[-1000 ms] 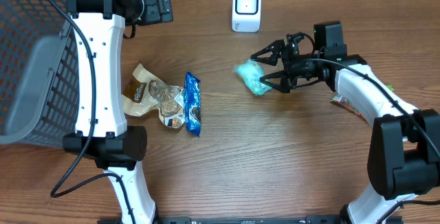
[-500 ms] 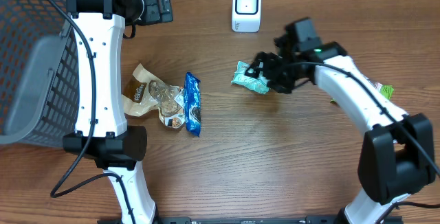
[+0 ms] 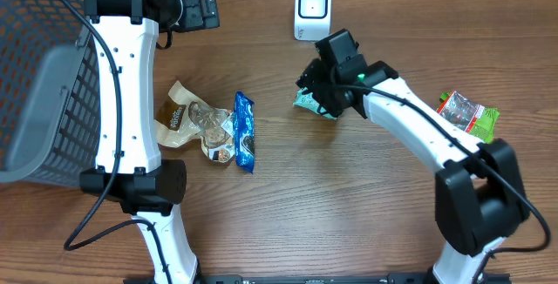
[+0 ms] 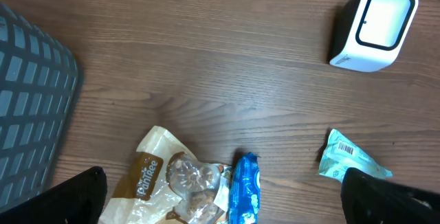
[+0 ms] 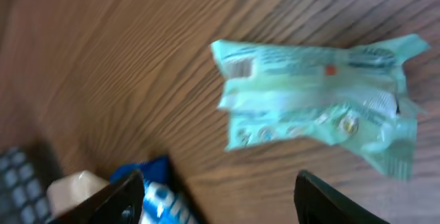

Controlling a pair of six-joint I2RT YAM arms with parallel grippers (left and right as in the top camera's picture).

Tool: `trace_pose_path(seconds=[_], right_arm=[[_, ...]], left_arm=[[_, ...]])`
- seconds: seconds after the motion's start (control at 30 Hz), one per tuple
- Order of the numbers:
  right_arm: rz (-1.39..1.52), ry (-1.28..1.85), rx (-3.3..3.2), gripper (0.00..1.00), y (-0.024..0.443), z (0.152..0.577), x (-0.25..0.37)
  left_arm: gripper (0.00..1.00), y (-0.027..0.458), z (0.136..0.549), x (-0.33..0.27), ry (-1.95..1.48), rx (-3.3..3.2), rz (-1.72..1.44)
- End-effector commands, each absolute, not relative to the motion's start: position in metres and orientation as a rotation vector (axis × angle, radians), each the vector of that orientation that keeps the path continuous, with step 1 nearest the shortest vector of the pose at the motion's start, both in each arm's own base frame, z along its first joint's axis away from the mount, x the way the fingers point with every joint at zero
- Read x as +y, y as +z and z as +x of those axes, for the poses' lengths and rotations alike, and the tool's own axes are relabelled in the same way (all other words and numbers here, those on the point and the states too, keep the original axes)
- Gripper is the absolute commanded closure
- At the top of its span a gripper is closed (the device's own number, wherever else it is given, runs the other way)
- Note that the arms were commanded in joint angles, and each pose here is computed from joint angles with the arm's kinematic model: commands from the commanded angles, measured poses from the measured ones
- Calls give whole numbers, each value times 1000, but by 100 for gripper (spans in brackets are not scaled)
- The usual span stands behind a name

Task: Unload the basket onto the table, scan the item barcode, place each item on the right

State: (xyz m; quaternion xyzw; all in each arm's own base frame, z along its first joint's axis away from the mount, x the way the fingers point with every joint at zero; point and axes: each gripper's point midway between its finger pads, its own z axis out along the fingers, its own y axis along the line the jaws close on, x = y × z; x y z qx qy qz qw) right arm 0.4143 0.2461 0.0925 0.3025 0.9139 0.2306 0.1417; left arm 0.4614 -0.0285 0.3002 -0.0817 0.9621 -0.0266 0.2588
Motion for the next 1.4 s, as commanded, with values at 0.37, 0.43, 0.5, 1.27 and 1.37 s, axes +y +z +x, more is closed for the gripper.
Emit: trace_pose_path(seconds=[0.37, 0.43, 0.5, 1.27, 1.37], right_arm=[[1042, 462, 2630, 27, 12, 418, 243], [1028, 412, 2617, 30, 9, 419, 236], [993, 350, 2611, 34, 7, 419, 228], [105, 287, 2909, 31, 52, 403, 205], [235, 544, 2899, 30, 81, 404, 212]], left_arm=[[0, 303, 461, -28, -66, 2598, -220], [0, 303, 462, -28, -66, 2598, -220], [0, 303, 461, -28, -66, 2598, -220], [0, 303, 462, -28, -66, 2598, -220], [0, 303, 462, -28, -66, 2598, -220]])
